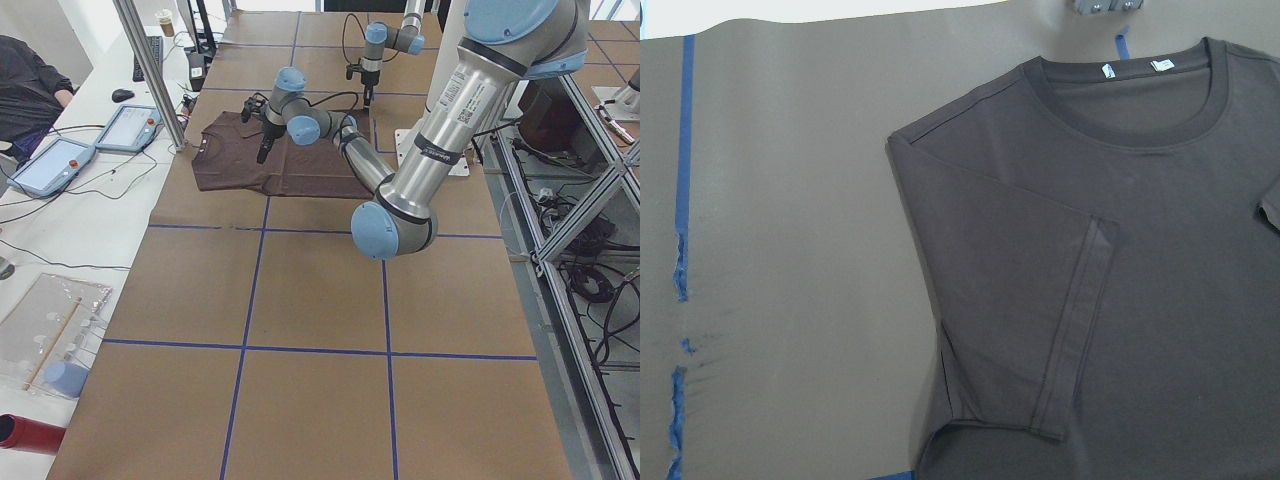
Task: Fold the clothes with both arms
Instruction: 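Move both grippers down to the hem corners nearest the robot, then grasp the two hem corners with the left and right grippers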
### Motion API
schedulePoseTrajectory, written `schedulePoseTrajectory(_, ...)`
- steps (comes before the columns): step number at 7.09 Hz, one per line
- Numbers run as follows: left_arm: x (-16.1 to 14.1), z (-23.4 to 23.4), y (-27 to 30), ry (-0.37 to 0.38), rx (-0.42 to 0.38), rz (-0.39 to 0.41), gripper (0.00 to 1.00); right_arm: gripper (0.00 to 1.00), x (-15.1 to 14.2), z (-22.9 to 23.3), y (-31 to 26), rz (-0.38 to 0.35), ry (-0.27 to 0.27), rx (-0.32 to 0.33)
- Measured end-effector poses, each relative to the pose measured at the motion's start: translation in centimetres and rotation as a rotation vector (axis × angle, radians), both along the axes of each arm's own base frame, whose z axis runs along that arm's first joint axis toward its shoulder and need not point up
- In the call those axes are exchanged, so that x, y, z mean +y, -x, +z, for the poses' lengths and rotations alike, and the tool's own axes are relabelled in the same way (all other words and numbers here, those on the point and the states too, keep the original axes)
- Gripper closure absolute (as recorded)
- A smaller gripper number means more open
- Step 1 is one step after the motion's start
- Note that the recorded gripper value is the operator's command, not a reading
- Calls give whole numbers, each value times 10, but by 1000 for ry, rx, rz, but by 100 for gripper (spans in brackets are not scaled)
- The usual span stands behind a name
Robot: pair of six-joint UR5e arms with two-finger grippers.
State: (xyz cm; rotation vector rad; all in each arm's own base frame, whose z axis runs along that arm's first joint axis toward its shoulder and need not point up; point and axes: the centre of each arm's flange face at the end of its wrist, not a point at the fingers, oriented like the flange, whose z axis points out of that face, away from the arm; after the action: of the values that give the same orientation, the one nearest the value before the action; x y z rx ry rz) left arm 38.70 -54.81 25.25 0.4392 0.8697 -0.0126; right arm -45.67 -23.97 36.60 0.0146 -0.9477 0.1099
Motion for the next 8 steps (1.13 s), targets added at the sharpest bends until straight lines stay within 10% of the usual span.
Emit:
schedulePoseTrajectory(5, 179, 61, -22, 453, 149, -147, 1, 100, -9, -32, -30, -42, -95, -64)
schedulePoseTrajectory(8, 277, 74, -94, 567, 106, -187, 2, 100, -15, -41, -46, -48, -92, -89)
